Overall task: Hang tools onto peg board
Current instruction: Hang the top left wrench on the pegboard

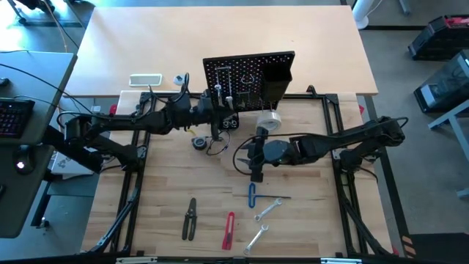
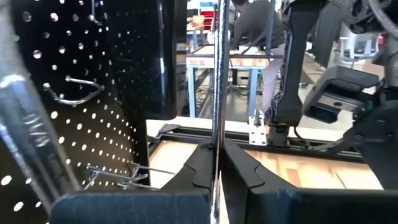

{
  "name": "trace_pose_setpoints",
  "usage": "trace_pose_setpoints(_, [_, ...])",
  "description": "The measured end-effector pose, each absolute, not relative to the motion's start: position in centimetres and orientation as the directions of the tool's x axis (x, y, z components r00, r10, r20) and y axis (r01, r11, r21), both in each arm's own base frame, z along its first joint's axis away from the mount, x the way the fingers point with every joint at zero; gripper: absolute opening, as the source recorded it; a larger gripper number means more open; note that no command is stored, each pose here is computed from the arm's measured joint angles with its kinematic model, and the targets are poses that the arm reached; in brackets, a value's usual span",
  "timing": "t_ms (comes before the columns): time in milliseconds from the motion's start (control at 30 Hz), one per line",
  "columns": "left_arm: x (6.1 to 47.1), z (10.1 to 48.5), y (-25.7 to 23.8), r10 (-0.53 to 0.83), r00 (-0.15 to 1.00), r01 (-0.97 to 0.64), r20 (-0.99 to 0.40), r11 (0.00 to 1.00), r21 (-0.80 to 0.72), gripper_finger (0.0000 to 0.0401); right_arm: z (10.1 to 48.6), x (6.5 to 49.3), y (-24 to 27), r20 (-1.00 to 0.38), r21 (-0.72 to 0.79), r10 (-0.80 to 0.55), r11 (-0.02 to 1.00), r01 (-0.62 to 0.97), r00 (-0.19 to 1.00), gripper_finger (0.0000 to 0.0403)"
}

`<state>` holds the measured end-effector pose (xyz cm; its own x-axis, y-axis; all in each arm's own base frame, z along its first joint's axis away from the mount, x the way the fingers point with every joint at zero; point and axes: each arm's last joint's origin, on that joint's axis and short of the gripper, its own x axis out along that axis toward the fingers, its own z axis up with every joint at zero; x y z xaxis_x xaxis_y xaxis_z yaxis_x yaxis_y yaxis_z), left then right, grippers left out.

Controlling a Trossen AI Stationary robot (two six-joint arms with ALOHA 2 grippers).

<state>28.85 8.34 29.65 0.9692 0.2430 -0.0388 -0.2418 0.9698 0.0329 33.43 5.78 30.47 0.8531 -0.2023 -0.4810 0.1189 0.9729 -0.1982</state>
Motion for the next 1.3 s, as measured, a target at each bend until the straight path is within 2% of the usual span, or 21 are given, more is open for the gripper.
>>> trace_pose_setpoints(1300, [30.7, 29.8, 9.3, 0.301, 0.949, -0.305, -0.091, 0.952, -0.032, 0.0000, 30.5, 33.4, 5.8, -0.483, -0.214, -0.200, 0.971, 0.107, 0.853, 0.0172])
